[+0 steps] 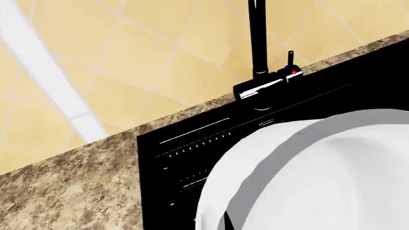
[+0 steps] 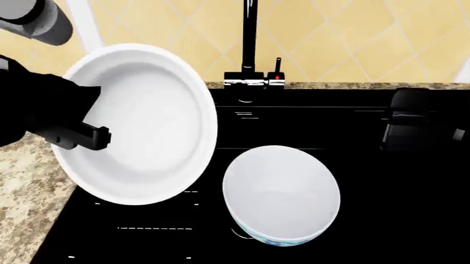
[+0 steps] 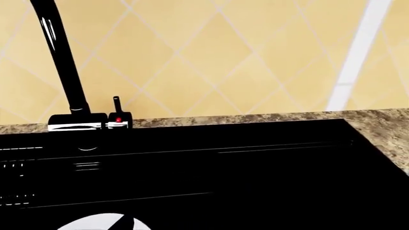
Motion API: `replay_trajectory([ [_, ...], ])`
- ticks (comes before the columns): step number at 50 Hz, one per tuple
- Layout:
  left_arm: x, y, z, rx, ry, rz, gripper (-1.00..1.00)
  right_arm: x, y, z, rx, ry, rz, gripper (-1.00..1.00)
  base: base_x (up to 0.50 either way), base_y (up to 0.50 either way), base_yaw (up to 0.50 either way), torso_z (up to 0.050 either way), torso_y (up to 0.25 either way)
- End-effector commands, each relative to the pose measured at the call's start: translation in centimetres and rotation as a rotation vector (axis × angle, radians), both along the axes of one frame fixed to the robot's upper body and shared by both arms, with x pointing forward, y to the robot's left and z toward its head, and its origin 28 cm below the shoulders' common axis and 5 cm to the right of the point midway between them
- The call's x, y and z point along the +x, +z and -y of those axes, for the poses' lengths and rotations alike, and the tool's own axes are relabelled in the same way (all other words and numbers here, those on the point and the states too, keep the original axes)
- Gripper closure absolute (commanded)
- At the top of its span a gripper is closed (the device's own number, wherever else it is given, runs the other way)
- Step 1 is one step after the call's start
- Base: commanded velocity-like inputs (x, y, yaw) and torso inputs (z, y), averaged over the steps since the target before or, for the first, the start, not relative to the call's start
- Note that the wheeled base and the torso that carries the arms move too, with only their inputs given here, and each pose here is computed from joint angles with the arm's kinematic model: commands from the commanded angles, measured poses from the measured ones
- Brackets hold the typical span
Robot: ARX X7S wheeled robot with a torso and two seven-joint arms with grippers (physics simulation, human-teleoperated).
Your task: Stack the bowls in the sink.
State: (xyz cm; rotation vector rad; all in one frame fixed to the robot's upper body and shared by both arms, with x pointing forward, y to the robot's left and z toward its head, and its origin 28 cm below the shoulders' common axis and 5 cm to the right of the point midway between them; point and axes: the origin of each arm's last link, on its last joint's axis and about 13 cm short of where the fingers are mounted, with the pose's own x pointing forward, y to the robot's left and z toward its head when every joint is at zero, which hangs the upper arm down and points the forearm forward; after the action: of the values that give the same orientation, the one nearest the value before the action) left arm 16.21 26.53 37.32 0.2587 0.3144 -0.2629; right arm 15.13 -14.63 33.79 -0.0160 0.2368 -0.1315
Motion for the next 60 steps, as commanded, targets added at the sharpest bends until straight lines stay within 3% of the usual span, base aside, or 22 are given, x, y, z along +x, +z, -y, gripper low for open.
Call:
replay_trajectory([
  [1,1.1,-0.1,0.5,-0.068,-0.016,0.055,1.00,0.2,-0.4,0.1,0.003,-0.001,-0.007,-1.00,0.00,0.00,0.00,0.000,0.000],
  [20,2.4,-1.3,1.1,-0.084,-0.039,0.023,1.00,0.5,-0.9,0.1,-0.001,-0.001,-0.020,-1.00,0.00,0.00,0.00,0.001,0.001],
  [36,3.6,-1.6,2.3,-0.153,-0.085,0.039,1.00,0.7,-1.4,0.1,0.002,-0.001,-0.031,-1.00,0.00,0.00,0.00,0.001,0.001],
  [50,4.9,-2.6,4.3,-0.177,-0.147,0.010,1.00,0.3,-1.3,0.6,0.000,-0.028,-0.019,-1.00,0.00,0.00,0.00,0.000,0.001],
  [60,5.3,-3.0,4.8,-0.166,-0.161,-0.002,1.00,0.4,-1.4,0.7,-0.001,-0.037,-0.021,-1.00,0.00,0.00,0.00,0.001,0.001],
])
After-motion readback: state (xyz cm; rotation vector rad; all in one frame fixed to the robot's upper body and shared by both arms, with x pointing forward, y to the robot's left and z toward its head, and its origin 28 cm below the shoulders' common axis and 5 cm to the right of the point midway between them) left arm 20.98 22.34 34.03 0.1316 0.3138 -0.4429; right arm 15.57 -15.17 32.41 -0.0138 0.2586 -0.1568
